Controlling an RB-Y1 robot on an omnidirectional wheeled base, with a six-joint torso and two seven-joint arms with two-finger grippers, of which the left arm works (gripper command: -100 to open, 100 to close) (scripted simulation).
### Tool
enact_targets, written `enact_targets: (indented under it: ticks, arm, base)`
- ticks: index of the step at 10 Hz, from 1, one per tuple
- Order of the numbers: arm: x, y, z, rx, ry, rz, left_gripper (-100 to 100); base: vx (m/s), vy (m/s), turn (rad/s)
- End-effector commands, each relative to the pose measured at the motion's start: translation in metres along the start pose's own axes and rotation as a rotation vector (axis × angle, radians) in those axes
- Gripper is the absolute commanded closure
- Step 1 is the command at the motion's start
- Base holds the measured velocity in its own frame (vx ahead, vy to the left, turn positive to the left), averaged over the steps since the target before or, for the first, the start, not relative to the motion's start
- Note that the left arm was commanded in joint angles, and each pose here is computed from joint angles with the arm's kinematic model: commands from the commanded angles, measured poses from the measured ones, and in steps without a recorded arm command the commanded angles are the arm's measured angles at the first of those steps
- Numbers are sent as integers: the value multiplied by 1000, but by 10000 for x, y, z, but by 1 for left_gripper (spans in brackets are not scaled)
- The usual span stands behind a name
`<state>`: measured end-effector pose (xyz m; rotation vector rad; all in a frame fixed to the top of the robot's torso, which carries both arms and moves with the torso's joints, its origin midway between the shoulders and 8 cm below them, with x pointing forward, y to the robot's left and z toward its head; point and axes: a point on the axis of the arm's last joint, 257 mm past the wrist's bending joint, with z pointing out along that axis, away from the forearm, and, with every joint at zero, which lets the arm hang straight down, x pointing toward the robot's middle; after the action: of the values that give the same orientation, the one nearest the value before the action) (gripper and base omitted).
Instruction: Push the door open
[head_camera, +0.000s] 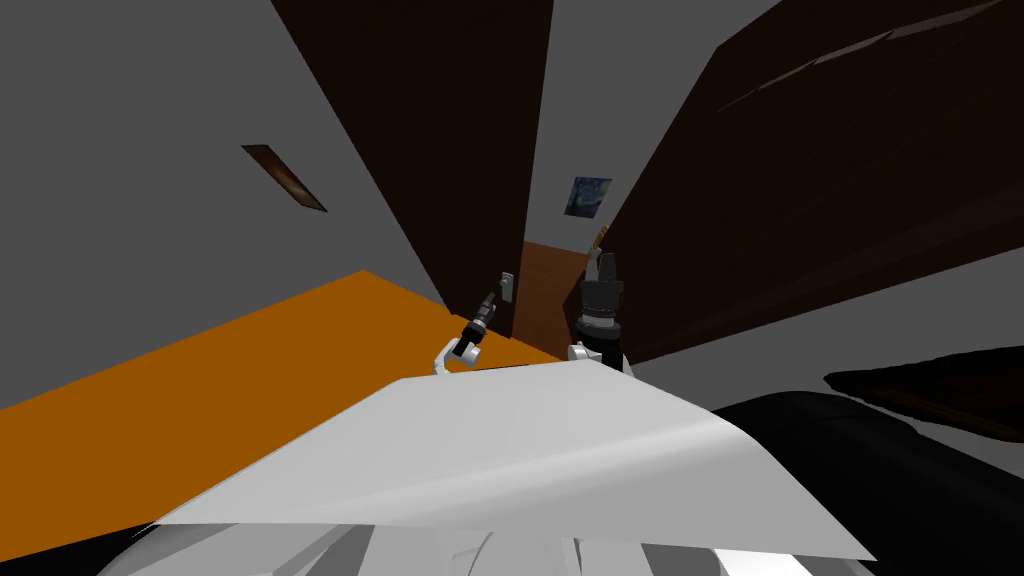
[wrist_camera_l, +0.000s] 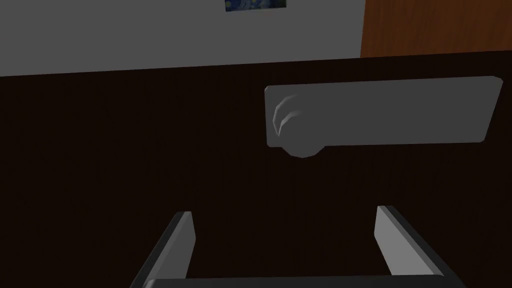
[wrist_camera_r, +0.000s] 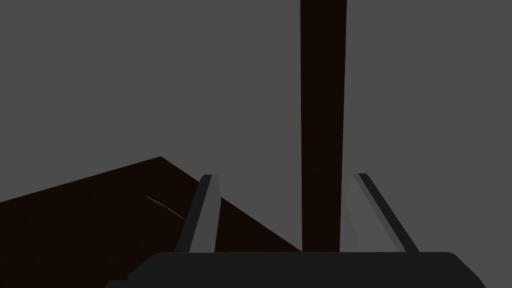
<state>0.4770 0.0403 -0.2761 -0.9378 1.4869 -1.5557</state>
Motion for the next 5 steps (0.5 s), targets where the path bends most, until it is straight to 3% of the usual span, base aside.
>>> enact_targets:
  ticks: [1, 3, 5]
  arm:
    - [72, 132, 9, -29, 20, -2, -100]
    - [57, 143, -3, -32, 22, -1, -100]
    - [39, 161, 16, -33, 17, -3, -100]
  base:
    - [104, 142, -122]
    - [88, 79, -49]
    - [127, -27, -29]
